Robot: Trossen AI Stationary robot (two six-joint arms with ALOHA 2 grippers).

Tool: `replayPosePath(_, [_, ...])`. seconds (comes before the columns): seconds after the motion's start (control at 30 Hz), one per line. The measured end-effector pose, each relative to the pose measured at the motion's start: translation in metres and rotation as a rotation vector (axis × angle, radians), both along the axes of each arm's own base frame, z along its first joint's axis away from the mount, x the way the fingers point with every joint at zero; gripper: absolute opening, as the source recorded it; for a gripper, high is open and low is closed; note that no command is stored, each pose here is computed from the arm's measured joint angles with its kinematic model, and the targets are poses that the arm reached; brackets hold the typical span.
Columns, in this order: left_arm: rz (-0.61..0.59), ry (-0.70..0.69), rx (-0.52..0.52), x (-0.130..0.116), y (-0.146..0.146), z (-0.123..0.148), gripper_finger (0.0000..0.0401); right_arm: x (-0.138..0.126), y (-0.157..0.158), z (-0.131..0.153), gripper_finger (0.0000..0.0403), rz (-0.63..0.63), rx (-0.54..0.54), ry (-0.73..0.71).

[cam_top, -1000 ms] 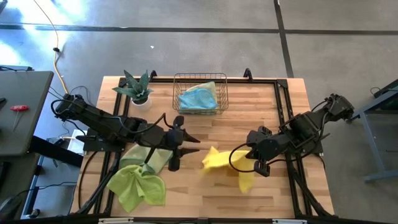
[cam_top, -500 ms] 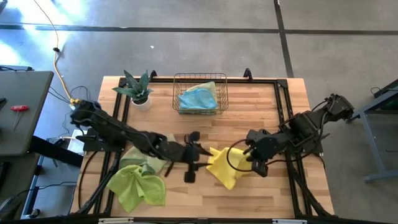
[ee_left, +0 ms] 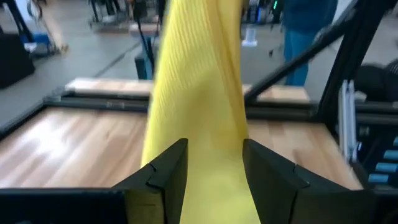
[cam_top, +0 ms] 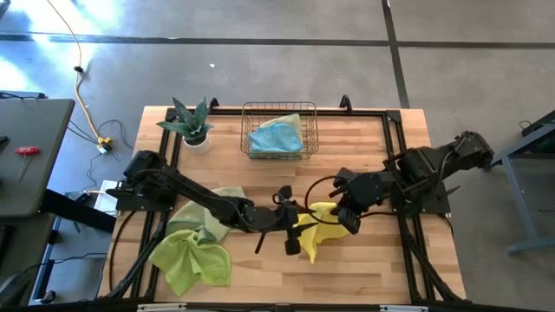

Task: Fold microfiber towels
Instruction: Fold the yellow microfiber cloth

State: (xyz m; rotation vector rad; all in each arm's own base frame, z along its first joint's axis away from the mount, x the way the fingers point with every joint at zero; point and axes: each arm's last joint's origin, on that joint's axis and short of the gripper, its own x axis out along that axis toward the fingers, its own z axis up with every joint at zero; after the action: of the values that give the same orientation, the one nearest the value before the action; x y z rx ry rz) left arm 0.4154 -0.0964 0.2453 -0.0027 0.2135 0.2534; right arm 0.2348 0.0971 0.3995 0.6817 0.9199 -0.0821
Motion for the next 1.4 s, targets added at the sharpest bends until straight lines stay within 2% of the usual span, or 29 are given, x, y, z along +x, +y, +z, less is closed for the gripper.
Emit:
replayPosePath(0.47, [0.11,0.058,-0.071,0.0,-0.016,-0.029,0.0142,0.002,-0.027,0.034,0.0,-0.078,-0.062,-0.142])
replayPosePath(0.57, [0.153,0.044,-0.073,-0.001,-0.019,-0.028,0.0142,0.003,-0.034,0.032,0.0,-0.094,-0.087,-0.126])
replayPosePath(0.7, [0.227,0.028,-0.012,-0.005,-0.023,-0.025,0.0142,0.003,-0.046,0.026,0.0,-0.154,-0.17,-0.067])
replayPosePath(0.8, [0.237,0.02,-0.028,-0.006,-0.025,-0.025,0.0142,0.004,-0.051,0.025,0.0,-0.188,-0.202,-0.059])
replayPosePath(0.93, [0.275,0.008,-0.043,-0.005,-0.024,-0.026,0.0142,0.006,-0.056,0.026,0.0,-0.203,-0.22,-0.081])
replayPosePath(1.1, [0.412,-0.018,-0.001,-0.007,-0.019,-0.025,0.0142,0.008,-0.058,0.028,0.0,-0.23,-0.234,-0.112])
replayPosePath(1.4, [0.49,-0.044,-0.004,-0.003,-0.003,-0.024,0.0142,0.016,-0.059,0.038,0.0,-0.329,-0.273,-0.248])
